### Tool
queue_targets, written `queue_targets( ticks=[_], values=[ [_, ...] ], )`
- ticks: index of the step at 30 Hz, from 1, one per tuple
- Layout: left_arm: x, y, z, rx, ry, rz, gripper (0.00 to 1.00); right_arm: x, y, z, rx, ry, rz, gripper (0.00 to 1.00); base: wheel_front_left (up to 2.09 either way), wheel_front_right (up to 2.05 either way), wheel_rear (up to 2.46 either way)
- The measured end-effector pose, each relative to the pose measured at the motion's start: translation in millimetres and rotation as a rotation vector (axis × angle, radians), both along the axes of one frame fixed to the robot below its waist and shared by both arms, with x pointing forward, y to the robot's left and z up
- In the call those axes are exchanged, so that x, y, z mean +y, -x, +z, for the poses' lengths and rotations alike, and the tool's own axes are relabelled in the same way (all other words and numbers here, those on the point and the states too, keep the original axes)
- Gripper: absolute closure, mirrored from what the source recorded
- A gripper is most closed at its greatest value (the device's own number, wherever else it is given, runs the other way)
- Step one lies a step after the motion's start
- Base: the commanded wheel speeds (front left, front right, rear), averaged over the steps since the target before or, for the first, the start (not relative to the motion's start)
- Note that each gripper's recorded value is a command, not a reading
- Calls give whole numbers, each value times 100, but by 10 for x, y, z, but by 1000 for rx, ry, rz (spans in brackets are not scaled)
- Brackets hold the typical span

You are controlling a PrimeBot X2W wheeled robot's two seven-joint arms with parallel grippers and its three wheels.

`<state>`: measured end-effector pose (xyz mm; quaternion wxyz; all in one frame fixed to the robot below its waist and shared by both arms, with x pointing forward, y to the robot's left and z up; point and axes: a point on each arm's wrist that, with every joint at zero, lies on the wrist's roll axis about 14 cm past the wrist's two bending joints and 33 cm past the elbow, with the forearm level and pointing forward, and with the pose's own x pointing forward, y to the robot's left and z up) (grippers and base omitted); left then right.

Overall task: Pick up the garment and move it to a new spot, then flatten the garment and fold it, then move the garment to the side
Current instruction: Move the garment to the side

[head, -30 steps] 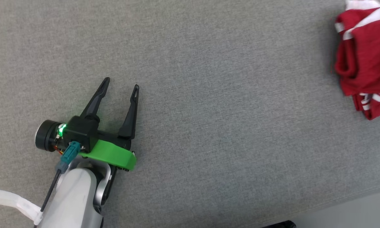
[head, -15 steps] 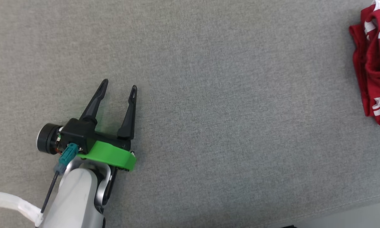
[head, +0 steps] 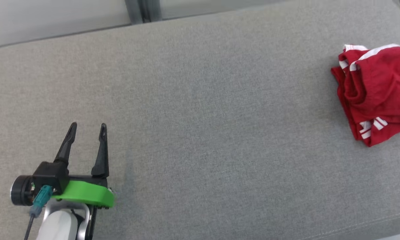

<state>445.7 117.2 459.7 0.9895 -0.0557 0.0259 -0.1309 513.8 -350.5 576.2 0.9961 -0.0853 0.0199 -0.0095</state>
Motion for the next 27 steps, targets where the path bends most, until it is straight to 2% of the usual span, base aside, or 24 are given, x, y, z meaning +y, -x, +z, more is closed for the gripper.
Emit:
queue_targets(
  ticks=[4,10,17,19,27],
  values=[
    [145,135,353,-94,-9,29,0,287,268,203,-103,-54,65,0,0,0,0],
    [386,348,627,-157,4,112,0,743,677,254,-207,-138,137,0,0,0,0],
    [495,531,653,-155,54,166,0,1137,1034,-21,-209,-180,176,0,0,0,0],
    [485,606,539,-114,107,165,0,1255,1096,-99,-202,-175,193,0,0,0,0],
    [622,700,421,-88,88,214,0,1401,1312,-304,-186,-198,179,0,0,0,0]
  ],
)
